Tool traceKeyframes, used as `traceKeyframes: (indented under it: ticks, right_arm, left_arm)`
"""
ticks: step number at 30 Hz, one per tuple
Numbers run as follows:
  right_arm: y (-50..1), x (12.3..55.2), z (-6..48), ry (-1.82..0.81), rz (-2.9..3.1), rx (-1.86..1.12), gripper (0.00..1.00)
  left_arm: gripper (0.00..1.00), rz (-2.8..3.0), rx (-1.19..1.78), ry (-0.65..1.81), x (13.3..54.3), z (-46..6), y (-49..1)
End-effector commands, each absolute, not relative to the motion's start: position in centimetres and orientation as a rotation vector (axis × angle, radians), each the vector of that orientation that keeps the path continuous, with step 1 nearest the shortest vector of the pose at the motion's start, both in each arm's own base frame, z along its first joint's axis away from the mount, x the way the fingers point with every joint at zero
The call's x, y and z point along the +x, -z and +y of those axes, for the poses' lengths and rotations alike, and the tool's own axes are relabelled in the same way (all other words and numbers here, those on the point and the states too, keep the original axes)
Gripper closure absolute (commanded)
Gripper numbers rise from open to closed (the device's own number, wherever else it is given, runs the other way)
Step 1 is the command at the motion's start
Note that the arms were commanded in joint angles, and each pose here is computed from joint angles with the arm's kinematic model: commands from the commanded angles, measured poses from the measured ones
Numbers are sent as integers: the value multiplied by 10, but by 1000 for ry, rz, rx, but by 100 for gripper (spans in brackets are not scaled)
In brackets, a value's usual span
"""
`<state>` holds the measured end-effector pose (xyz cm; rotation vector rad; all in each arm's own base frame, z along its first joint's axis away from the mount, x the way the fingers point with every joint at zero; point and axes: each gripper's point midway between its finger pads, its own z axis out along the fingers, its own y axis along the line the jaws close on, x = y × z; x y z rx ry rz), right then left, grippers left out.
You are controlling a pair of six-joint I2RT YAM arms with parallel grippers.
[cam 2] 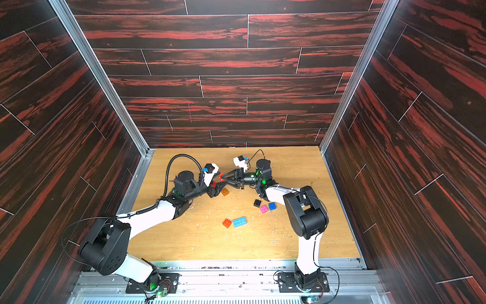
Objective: Assemble the letter v with lego
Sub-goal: Pick up the lego brick from the center of the board.
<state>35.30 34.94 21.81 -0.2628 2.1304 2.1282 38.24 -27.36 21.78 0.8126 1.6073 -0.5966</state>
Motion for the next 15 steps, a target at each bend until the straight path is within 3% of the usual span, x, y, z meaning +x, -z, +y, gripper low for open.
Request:
traceKeyframes:
  ticks: [1, 15]
  right_arm:
    - [-213, 349, 351, -2170, 2143, -310, 65]
    - [-217, 345, 354, -2264, 2135, -376, 64]
  left_arm:
    - [37, 1543, 854, 582, 378, -277, -245]
    - [50, 1555, 907, 557, 371, -275, -243]
